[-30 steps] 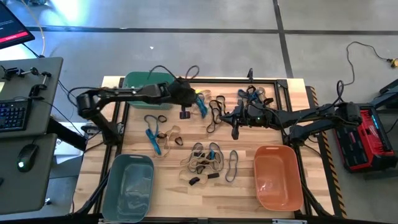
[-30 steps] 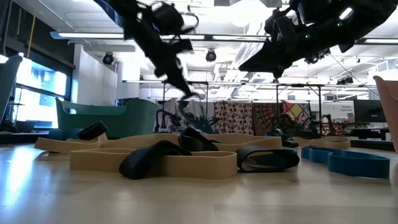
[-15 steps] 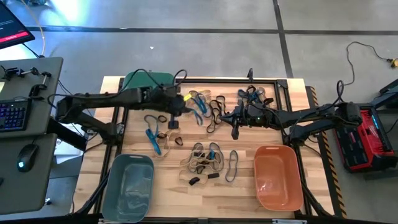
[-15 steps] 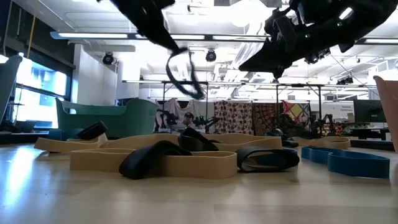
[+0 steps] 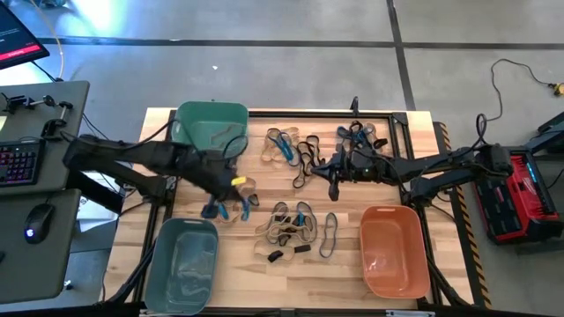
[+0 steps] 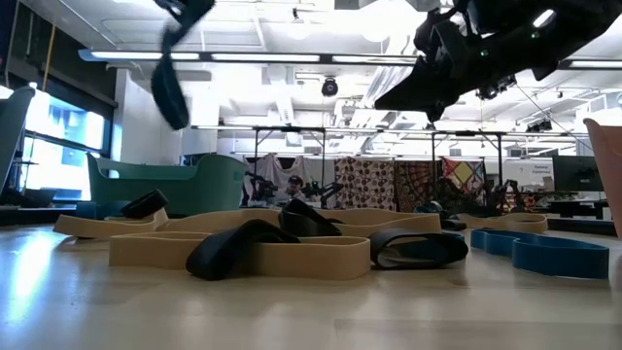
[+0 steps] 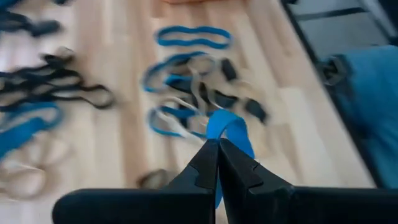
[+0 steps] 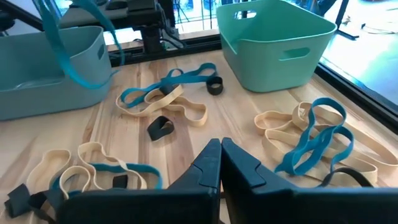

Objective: Sort rubber bands into baskets
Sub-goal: Put the blue rubber band into the blue bin

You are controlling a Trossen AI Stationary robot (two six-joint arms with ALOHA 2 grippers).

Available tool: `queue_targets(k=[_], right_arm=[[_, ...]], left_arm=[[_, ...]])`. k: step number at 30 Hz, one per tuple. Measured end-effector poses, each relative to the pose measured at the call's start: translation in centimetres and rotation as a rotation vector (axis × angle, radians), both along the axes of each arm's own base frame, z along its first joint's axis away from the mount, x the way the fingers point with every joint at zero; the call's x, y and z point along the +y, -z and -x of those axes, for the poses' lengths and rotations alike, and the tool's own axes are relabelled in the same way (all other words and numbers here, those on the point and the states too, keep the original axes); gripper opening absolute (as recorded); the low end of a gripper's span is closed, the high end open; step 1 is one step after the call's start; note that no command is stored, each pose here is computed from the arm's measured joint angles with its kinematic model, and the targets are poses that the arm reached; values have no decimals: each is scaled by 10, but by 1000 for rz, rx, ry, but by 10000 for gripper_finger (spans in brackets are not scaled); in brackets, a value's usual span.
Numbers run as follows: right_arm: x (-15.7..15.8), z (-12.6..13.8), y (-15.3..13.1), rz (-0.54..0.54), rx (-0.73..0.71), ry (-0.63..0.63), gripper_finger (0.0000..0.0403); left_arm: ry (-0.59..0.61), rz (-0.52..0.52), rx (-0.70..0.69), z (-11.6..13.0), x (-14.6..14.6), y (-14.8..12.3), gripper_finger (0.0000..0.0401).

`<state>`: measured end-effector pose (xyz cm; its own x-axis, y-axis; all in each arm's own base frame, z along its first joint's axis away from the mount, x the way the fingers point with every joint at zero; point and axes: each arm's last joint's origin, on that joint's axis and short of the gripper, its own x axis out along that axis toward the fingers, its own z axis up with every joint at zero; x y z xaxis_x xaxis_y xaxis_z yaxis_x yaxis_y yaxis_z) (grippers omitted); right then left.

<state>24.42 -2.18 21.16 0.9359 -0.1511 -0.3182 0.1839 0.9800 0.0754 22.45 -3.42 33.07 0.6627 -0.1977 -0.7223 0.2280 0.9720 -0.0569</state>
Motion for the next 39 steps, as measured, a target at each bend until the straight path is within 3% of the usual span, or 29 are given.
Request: queue_targets(k=[11,18,24,31,39], right_arm=[[0,0,0,-15,-2,15,0],[0,0,0,-21,-3,17,0],[0,0,0,-22,-4,17,0],[0,0,0,-22,-4,17,0],[0,0,0,-19,-3,21,0]], left_arm=[[224,155,170,31,-50,2,0],[198,238,361,53,-75,7,0],[149,192,417,66,-89,13,0],[91,168,514,79,-94,55,0],[144,258,561,92,-114,99,0]])
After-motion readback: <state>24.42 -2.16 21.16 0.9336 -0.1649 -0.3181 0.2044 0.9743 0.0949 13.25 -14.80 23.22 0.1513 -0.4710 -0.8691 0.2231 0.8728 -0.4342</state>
